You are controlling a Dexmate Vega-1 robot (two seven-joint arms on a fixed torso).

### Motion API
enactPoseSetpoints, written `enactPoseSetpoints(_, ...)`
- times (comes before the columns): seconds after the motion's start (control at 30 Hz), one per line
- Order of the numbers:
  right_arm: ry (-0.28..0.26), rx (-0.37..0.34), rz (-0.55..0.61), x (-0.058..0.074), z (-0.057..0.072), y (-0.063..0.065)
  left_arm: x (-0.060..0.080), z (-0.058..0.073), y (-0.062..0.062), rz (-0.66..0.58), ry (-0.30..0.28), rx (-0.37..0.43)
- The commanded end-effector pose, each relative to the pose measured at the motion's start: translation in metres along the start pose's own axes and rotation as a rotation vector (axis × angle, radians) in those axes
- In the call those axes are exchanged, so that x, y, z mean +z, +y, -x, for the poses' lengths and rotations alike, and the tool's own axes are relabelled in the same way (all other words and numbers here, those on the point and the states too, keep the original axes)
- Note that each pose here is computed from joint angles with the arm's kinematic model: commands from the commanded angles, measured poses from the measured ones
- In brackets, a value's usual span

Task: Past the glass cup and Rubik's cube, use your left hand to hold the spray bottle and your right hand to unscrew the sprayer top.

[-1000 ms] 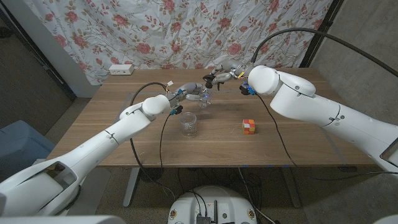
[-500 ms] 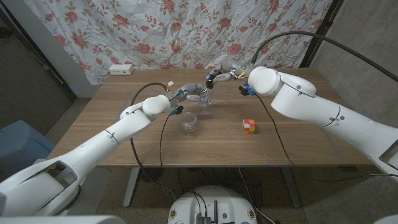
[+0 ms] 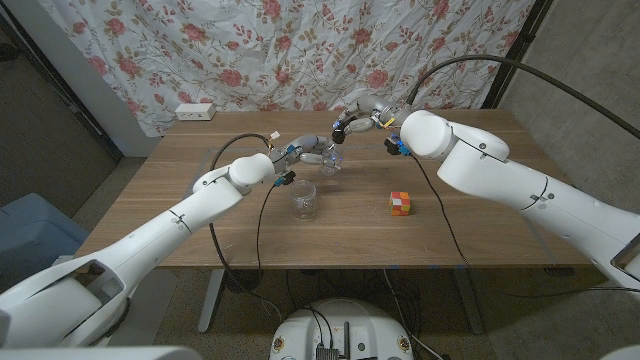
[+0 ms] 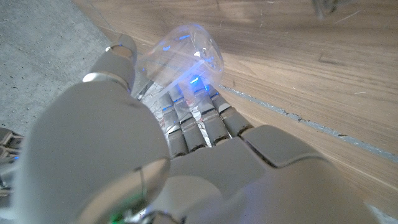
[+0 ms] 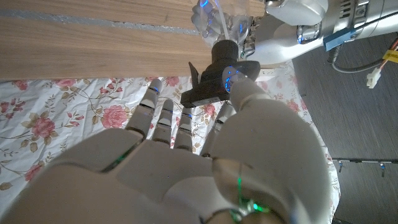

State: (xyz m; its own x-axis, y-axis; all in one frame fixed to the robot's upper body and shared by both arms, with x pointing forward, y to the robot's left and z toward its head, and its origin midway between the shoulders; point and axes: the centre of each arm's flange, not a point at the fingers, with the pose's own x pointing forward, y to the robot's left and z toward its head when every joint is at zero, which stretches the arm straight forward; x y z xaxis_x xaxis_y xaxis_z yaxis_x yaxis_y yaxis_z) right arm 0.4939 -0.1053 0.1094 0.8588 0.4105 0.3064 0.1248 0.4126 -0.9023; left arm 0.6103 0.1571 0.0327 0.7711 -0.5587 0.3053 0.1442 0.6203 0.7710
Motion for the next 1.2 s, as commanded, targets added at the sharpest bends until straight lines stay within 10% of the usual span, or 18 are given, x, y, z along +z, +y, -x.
enactPoseSetpoints(0.03, -0.017, 0.0, 0.001, -0.003, 0.002, -0.003, 0.0, 0.001, -0.001, 0.0, -0.002, -0.003)
enactPoseSetpoints(1.2, -0.07, -0.03, 0.026, 0.003, 0.01, -0.033, -0.011, 0.006, -0.002, 0.082, -0.026, 0.075)
